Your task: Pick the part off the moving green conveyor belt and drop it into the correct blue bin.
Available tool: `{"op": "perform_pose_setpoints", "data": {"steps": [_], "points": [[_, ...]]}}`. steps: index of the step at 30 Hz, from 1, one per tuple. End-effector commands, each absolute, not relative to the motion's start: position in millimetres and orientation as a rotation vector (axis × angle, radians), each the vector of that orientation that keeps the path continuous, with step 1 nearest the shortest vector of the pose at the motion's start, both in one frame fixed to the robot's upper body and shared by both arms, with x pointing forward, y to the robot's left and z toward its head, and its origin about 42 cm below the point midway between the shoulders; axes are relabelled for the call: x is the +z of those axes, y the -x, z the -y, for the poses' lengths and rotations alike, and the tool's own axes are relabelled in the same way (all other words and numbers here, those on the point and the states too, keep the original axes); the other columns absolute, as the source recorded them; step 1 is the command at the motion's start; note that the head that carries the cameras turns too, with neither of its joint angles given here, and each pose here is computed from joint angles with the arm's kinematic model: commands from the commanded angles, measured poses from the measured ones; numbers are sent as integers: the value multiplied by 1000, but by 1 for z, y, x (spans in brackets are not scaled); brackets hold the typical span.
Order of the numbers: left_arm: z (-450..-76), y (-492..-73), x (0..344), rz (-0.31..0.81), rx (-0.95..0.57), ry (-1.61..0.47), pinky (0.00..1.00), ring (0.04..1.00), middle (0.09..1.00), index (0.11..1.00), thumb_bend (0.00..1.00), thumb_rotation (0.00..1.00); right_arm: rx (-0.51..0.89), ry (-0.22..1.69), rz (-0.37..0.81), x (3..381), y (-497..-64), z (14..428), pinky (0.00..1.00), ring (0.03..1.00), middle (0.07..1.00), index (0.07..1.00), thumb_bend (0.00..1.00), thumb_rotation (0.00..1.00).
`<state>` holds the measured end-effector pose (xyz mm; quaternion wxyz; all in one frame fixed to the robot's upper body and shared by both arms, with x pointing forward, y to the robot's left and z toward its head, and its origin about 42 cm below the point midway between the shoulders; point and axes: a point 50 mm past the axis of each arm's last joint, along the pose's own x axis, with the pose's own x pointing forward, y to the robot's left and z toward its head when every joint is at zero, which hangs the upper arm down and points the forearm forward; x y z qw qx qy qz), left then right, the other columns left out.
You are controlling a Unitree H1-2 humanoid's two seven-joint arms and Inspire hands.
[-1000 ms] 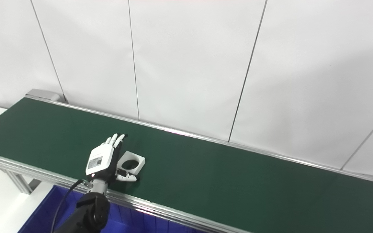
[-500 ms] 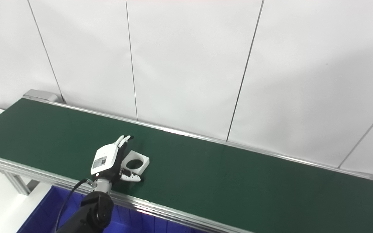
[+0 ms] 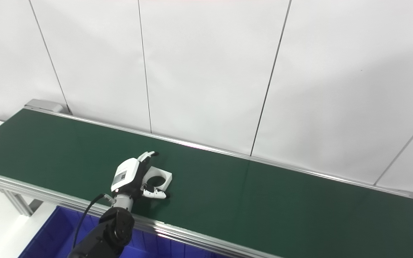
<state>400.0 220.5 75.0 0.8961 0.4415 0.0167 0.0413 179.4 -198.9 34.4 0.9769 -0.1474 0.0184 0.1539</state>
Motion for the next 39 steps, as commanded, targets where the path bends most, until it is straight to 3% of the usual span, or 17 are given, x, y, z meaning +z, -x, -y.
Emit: {"op": "perform_pose_setpoints", "data": {"steps": [1, 3, 4, 6, 7, 10, 20, 39], "points": [[-216, -419, 101, 58, 62, -916, 717, 810, 841, 777, 641, 0, 300, 290, 38, 46, -181, 196, 792, 856, 875, 873, 959, 237], [-214, -422, 103, 50, 34, -928, 599, 704, 764, 729, 591, 0, 299, 290, 37, 46, -180, 196, 780, 857, 878, 875, 959, 242], [-212, -424, 103, 52, 21, -940, 599, 704, 764, 729, 591, 0, 298, 292, 41, 46, -180, 196, 780, 857, 878, 875, 959, 242], [-209, -426, 104, 49, 3, -949, 435, 480, 562, 678, 519, 0, 296, 293, 43, 46, -180, 195, 768, 852, 875, 870, 962, 254], [-208, -427, 104, 44, -5, -949, 354, 446, 520, 658, 508, 0, 296, 292, 42, 46, -180, 195, 772, 854, 877, 874, 961, 255], [-205, -427, 104, 31, -30, -990, 287, 409, 499, 591, 499, 0, 294, 285, 41, 47, -180, 194, 772, 860, 880, 875, 958, 254], [-207, -423, 100, -30, -115, -1140, 285, 370, 484, 517, 495, 0, 289, 284, 53, 48, -181, 193, 769, 858, 876, 871, 950, 249], [-225, -413, 97, 37, -84, -1105, 295, 390, 455, 512, 497, 0, 284, 292, 64, 45, -185, 194, 779, 850, 868, 865, 954, 253]]}}
